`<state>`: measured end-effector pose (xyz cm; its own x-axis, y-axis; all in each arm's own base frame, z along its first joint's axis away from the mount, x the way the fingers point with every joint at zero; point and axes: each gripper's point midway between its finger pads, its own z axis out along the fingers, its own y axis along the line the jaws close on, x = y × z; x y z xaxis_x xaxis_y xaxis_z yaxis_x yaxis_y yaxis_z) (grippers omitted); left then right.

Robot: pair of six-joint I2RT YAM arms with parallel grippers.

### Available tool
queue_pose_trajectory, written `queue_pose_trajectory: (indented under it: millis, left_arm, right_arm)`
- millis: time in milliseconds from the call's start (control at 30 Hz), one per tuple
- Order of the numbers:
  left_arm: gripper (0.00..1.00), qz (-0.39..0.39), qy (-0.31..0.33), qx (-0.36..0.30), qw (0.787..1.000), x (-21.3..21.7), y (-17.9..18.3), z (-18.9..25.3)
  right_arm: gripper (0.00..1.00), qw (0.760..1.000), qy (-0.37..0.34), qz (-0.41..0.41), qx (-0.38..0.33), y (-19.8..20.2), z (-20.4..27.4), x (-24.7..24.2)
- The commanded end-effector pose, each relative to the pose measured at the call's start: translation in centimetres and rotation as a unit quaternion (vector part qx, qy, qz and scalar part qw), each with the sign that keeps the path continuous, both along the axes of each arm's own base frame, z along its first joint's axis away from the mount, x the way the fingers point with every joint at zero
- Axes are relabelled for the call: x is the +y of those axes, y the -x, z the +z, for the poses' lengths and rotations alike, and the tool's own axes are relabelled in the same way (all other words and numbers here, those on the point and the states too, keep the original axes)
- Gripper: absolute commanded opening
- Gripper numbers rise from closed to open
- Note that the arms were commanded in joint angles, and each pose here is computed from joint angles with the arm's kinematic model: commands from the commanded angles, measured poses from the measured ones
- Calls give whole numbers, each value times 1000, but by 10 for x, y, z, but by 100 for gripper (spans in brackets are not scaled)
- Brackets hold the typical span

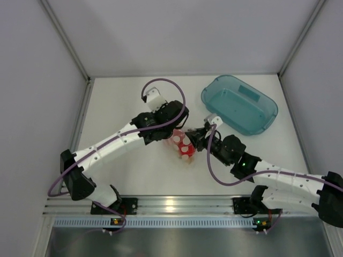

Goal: Open the zip-top bag and remove the fake food

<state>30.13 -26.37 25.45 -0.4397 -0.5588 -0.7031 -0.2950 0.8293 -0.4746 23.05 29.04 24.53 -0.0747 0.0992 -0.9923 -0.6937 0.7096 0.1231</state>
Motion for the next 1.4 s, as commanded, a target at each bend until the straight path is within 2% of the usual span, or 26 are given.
queue_pose_trajectory:
  millis: [0, 33, 133, 200, 267, 367, 467, 500, 533, 567, 600, 633, 667, 767, 800, 867, 900, 967, 1000, 1033, 1100, 1133, 1200, 1233, 1333, 1367]
  left_arm:
    - [0, -7, 33, -12, 999, -2, 4, 18]
    - [0, -10, 32, -12, 999, -2, 5, 19]
    - [0, -16, 19, -21, 999, 1, 4, 24]
    - [3, -14, 10, -34, 999, 6, 2, 32]
    - [26, -42, -29, -45, 998, 7, 0, 37]
    - [81, -74, -67, -72, 992, 10, -3, 55]
    - [98, -136, -91, -115, 980, 5, -2, 78]
    - [98, -162, -100, -129, 973, 5, 1, 80]
    - [98, -199, -110, -174, 958, -4, -1, 99]
    - [98, -258, -113, -180, 942, -17, 6, 88]
    - [98, -288, -104, -210, 929, -20, 13, 102]
    - [98, -328, -118, -233, 908, -25, 18, 104]
    - [98, -398, -83, -263, 875, -43, 30, 115]
    - [95, -469, -60, -325, 819, -44, 52, 112]
    - [95, -514, -46, -373, 771, -46, 77, 129]
    - [96, -558, -37, -409, 721, -50, 100, 127]
    - [96, -600, -27, -424, 678, -53, 123, 129]
    - [95, -634, -37, -438, 636, -58, 135, 125]
    - [95, -664, -36, -437, 605, -60, 148, 118]
    - [94, -674, -47, -444, 589, -62, 149, 115]
    - [92, -690, -48, -430, 581, -66, 149, 108]
    - [91, -704, -47, -428, 565, -68, 154, 106]
    - [87, -718, -38, -418, 555, -74, 155, 105]
    - [85, -733, -25, -415, 538, -75, 163, 105]
    - [83, -745, -11, -408, 528, -83, 163, 108]
    - [81, -744, -11, -400, 535, -88, 157, 104]
  right_arm:
    - [13, 998, -40, 10, -42, 1, 36, 10]
    - [7, 998, -39, 18, -44, 3, 36, 12]
    - [0, 998, -36, 25, -46, 7, 32, 11]
    - [0, 998, -30, 30, -48, 10, 31, 9]
    - [0, 998, -10, 40, -47, 15, 27, 6]
    - [0, 998, 20, 50, -46, 23, 24, -2]
    - [0, 997, 36, 54, -43, 28, 29, -10]
    - [0, 996, 61, 57, -26, 31, 18, -14]
    - [0, 996, 58, 64, -28, 35, 28, -16]
    - [0, 995, 66, 69, -21, 38, 27, -17]
    - [0, 992, 102, 77, -15, 41, 16, -22]
    - [0, 991, 106, 82, -15, 45, 19, -25]
    - [0, 990, 109, 86, -16, 48, 22, -27]
    - [0, 989, 105, 100, -21, 57, 28, -34]
    - [0, 989, 103, 107, -22, 62, 30, -36]
    - [0, 988, 102, 113, -24, 65, 32, -38]
    - [0, 988, 101, 115, -24, 67, 33, -39]
    - [0, 987, 111, 118, -20, 69, 32, -42]
    - [0, 986, 114, 121, -21, 71, 32, -42]
    - [0, 983, 114, 142, -22, 78, 34, -40]
    - [0, 982, 116, 150, -21, 82, 33, -42]
    - [0, 981, 115, 153, -22, 83, 34, -42]
    - [0, 982, 112, 153, -25, 84, 37, -43]
    - [0, 981, 111, 156, -24, 85, 37, -42]
    - [0, 978, 110, 175, -28, 89, 38, -37]
    - [0, 977, 111, 180, -28, 90, 38, -35]
